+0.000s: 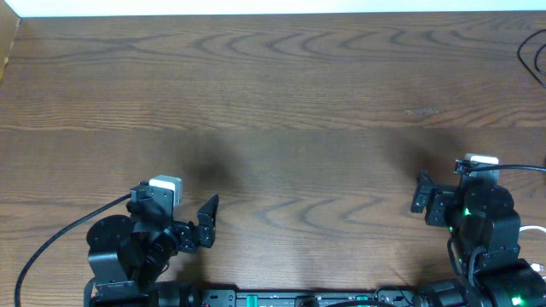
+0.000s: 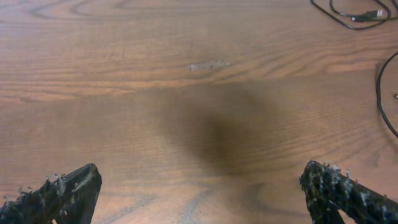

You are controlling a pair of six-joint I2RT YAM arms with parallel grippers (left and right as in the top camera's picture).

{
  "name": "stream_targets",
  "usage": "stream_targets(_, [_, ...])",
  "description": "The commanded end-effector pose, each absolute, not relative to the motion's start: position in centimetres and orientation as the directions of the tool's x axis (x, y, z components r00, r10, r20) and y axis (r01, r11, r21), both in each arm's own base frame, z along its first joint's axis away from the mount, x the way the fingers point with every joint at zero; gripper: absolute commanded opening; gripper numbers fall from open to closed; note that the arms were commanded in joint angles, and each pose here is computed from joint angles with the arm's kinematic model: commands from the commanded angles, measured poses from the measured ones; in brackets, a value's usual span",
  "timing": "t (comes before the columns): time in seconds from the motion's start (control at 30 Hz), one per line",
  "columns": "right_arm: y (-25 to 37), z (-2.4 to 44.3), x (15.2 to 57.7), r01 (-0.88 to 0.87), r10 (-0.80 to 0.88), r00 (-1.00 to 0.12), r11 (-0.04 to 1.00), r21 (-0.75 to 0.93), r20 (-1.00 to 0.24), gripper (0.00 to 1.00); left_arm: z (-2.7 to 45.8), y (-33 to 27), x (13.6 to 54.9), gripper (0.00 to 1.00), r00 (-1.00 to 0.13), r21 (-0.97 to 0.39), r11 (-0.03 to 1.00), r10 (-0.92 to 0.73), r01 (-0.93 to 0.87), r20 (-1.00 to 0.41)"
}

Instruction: Untangle cables

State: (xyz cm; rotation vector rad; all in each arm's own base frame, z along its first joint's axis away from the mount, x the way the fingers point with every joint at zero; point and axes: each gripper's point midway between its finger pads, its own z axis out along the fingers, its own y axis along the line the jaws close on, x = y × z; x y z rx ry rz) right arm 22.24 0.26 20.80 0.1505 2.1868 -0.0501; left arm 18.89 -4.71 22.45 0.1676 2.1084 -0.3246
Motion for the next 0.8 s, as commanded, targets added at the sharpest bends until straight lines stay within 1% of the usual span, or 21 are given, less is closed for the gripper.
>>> stream_targets(0.0, [0.0,20.0,21.9,0.144,0.095,-0.591,0.99,0.011,-0.801,0.99,22.3,-4.8,18.7,0.98,-0.538,-0.181,0.953,-0.023,0.244,-0.843])
stream_targets(0.27, [0.0,20.0,21.9,0.143,0.094,-0.592,0.99,0.011,-0.8,0.99,22.3,-4.8,18.7,0.98,-0.538,-0.182,0.953,-0.023,0.244,-0.843])
stream_targets(0.77, [-0.4,17.9,20.1,0.142,0.075,-0.679,0.989,-0.031,-0.73,0.99,22.3,-4.8,18.7,0.98,-0.538,-0.181,0.953,-0.023,0.244,-0.843])
